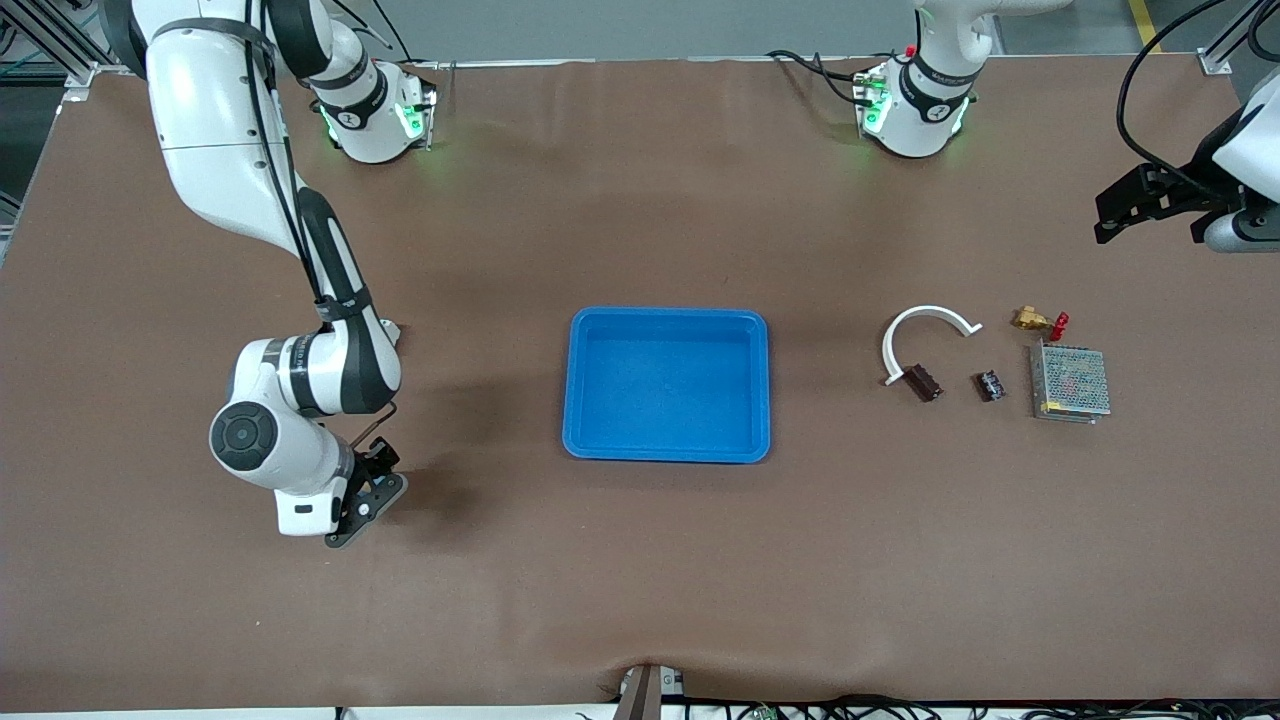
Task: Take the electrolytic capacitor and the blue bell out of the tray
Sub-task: 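Carry the second bell with the right gripper and set it beside the first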
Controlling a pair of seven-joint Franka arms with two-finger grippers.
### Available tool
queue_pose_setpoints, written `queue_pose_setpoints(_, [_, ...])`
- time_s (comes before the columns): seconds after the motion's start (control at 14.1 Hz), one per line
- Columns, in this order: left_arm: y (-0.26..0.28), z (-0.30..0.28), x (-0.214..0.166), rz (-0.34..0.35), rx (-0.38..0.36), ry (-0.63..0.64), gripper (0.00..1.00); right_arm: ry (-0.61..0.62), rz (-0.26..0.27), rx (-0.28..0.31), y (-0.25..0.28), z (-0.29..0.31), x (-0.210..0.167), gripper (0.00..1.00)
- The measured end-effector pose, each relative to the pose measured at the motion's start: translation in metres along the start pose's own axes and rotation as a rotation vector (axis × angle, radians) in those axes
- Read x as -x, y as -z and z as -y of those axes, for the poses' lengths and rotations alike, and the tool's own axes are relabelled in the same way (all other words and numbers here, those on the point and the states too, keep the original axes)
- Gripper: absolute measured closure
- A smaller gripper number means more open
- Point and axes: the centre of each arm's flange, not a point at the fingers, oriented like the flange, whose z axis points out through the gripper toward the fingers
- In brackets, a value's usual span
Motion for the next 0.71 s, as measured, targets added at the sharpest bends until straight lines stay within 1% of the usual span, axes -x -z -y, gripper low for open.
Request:
queue_pose_setpoints(0.5, [0.0,0.0,0.0,0.0,0.0,0.0,0.0,0.045,-0.002,0.004,-0.008,-0.012,0.012,0.34])
queue_pose_setpoints(0.71, [0.0,0.0,0.0,0.0,0.0,0.0,0.0,0.069,0.006,0.0,-0.018,-0.02,0.02,0.34])
